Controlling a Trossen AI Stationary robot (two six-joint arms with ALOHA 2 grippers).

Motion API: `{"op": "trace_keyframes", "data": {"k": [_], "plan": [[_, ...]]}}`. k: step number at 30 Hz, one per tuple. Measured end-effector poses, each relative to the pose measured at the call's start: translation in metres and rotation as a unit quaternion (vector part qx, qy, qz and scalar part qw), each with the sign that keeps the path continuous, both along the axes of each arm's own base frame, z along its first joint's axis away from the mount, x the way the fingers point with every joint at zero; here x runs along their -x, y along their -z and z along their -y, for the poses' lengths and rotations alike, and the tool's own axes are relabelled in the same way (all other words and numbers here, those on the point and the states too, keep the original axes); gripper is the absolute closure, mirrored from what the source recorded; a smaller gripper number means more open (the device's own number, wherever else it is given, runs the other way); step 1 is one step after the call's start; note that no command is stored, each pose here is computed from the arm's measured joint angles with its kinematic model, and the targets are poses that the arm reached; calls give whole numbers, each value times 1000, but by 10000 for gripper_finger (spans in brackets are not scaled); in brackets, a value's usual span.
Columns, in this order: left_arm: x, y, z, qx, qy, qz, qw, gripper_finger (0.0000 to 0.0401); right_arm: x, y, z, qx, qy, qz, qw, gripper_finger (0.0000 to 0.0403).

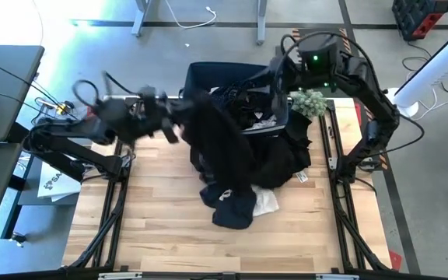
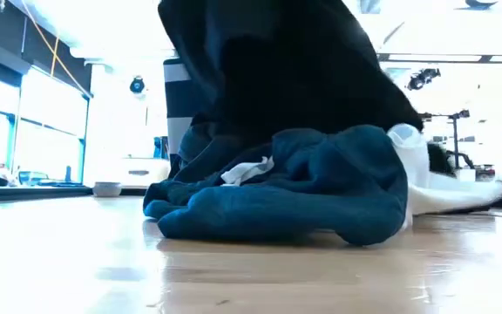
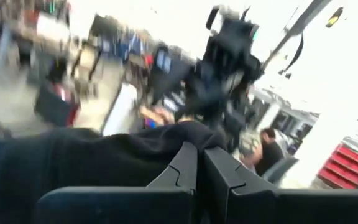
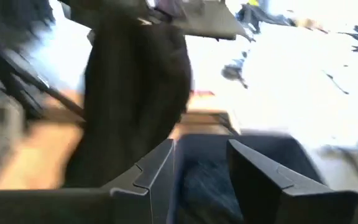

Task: Sort clothes
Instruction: Put the black sweater into the blue bin

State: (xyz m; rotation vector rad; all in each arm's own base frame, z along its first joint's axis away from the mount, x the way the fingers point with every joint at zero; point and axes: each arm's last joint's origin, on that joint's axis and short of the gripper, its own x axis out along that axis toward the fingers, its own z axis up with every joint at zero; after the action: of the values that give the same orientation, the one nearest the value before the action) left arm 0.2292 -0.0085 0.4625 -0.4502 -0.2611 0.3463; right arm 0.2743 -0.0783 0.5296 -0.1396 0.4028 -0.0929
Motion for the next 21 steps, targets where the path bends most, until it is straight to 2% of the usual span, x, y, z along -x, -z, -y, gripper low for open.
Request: {"op": "trace_keyframes", "data": {"k": [4,7,10,17,21], "plan": [[14,-34,-10,-64,-28,23,997,400,-16,2,4,-66,-31,35,997,256],[21,-47,-16,-100,-41,29,994,400,-34,14,3,-115,-42,18,992,241],[26,-57,-21,-127,-36,37,991,400,-56,29,-2,-145,-47,-7,988,208],[33,-69,-32,-161,2,53,985,400,-124,72,-15,-153,-80,-21,985,100],[32,-69,-37,-170,11,52,984,400,-162,96,-27,-154,-142,2,978,74]]}}
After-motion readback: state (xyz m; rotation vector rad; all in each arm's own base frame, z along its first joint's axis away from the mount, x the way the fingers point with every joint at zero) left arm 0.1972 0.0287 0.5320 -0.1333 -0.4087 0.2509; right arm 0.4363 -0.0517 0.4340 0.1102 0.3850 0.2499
